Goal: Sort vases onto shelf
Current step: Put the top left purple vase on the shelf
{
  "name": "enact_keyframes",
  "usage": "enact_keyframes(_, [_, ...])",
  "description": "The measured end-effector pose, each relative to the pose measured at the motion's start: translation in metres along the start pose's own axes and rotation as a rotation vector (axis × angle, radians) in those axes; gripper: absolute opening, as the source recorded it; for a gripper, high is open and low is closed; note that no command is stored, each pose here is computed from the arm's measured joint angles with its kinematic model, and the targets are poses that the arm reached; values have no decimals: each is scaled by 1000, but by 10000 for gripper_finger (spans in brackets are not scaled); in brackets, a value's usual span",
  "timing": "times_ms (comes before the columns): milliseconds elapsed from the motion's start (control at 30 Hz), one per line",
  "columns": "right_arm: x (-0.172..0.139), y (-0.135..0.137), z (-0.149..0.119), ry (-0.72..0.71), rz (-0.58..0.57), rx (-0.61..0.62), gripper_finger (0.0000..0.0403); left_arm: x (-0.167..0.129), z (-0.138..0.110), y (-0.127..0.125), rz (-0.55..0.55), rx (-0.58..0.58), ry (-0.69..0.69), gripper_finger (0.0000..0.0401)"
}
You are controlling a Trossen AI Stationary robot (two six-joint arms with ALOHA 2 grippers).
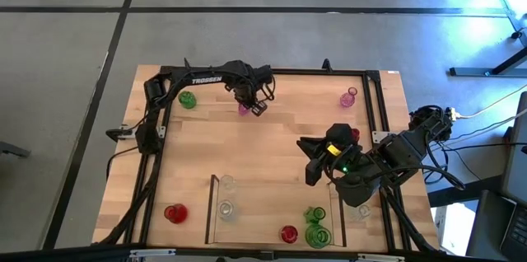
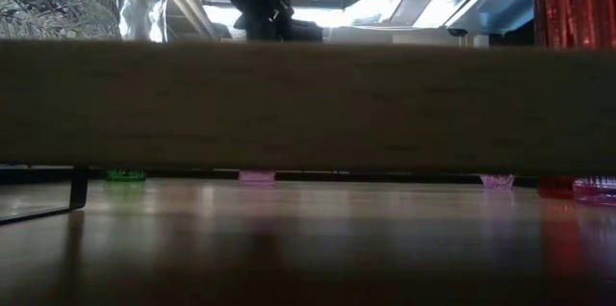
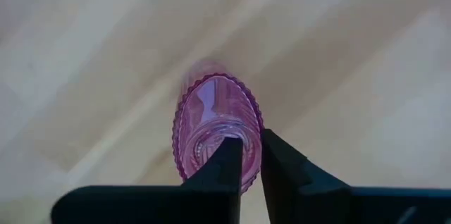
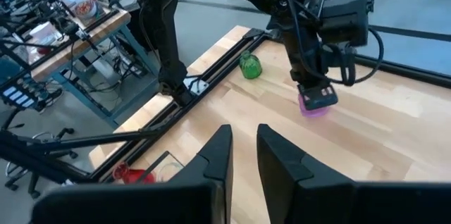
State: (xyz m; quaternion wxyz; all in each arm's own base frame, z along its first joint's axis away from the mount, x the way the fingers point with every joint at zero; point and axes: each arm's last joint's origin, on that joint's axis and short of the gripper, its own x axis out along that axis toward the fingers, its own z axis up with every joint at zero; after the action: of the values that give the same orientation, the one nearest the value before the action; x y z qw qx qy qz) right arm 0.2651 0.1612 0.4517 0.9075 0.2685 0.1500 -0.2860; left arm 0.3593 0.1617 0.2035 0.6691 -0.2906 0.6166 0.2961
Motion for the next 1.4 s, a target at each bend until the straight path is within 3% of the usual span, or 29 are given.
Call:
enact_keyframes(200, [0, 0, -1, 23, 10, -50, 50, -21, -21, -20, -21, 105, -9, 22])
enact_keyframes(433, [0, -1, 0, 5, -6, -86, 50, -81, -58, -46, -203, 247, -124, 22])
enact_keyframes(633, [0, -4, 0, -31, -40, -112, 50, -130, -109, -74, -367, 364, -198, 22])
enact_keyframes(800, [-1, -8, 1, -40, -66, -140, 50, -149, -152, -102, -464, 462, -213, 22])
enact_keyframes(967, [-1, -9, 1, -53, -81, -154, 50, -161, -181, -122, -485, 553, -230, 22])
enact_keyframes(1200, [9, -13, 7, -25, -100, -131, 50, -180, -203, -138, -562, 616, -271, 22])
enact_keyframes(1400, [13, -14, 9, 0, -101, -122, 50, -204, -219, -153, -705, 661, -340, 22])
